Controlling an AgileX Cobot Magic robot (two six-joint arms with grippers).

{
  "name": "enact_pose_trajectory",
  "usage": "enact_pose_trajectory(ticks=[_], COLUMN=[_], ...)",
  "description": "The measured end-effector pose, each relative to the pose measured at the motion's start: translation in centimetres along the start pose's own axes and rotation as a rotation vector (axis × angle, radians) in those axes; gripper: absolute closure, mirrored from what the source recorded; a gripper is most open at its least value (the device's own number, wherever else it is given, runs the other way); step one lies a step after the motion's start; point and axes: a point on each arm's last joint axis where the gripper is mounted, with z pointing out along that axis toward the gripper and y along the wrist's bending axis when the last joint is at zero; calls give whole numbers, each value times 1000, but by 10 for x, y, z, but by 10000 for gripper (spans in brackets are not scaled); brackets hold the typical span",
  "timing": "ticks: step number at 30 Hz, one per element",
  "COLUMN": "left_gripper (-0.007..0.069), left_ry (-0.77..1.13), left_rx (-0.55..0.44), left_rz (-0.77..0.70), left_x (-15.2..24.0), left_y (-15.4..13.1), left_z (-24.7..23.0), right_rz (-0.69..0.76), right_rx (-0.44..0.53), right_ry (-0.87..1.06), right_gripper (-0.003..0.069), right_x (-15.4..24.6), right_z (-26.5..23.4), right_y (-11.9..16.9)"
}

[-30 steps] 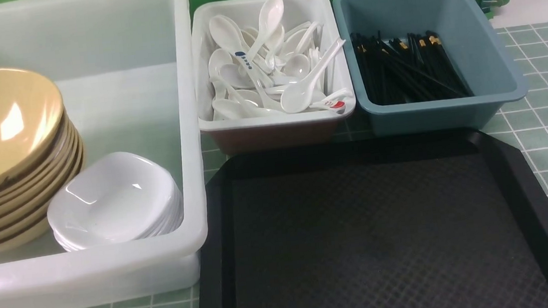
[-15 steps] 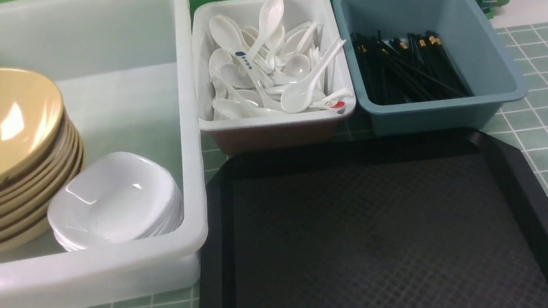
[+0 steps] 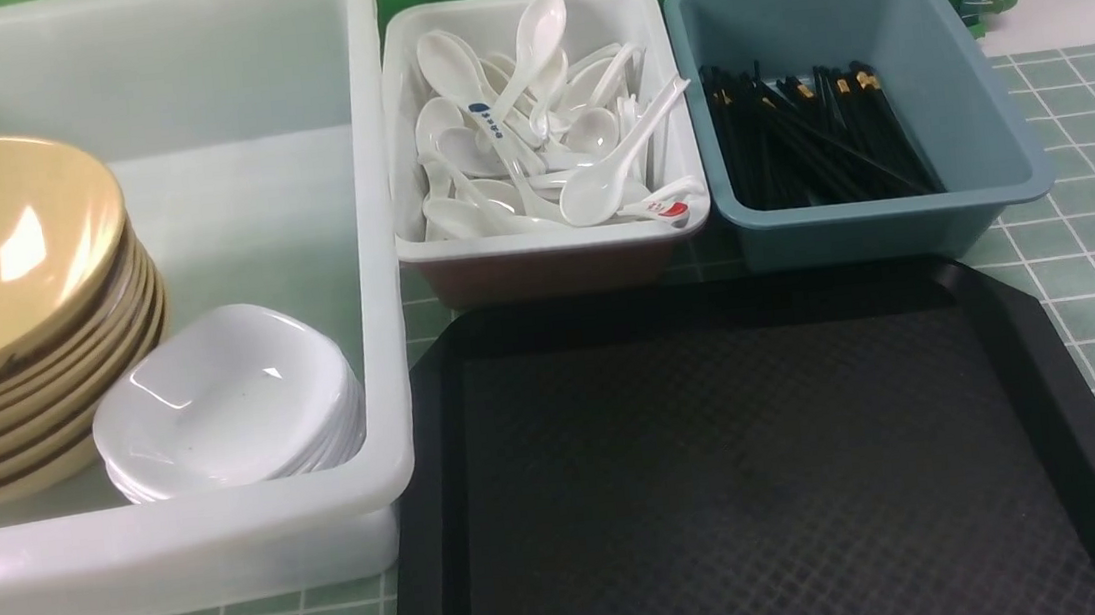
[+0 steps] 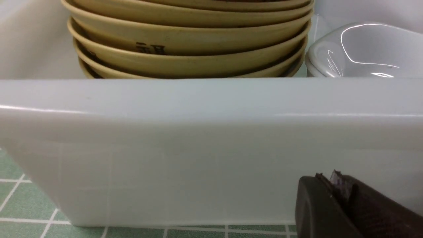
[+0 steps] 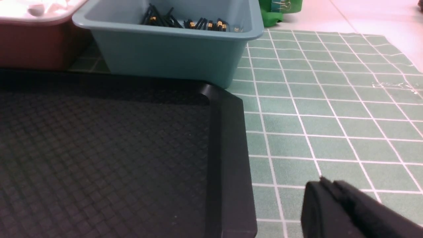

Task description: On blue table put chopsticks spoon bowls plates into blue grey white boxes.

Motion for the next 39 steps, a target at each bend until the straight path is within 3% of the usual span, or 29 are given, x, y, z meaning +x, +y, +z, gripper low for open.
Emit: enact_pose_trajectory(ticks=[11, 39], left_gripper=[621, 621], left_ry=[-8, -10], left_rx=[69, 70], left_rz=[51, 51], left_x=[0, 0], left_y=[-4, -4], left_z=[0, 0], right_rz=[1, 4], right_rx=[0, 0], right_ry=[0, 0], right_gripper=[577, 559], right_x=[0, 0], right_z=[0, 0], right_y=[0, 0])
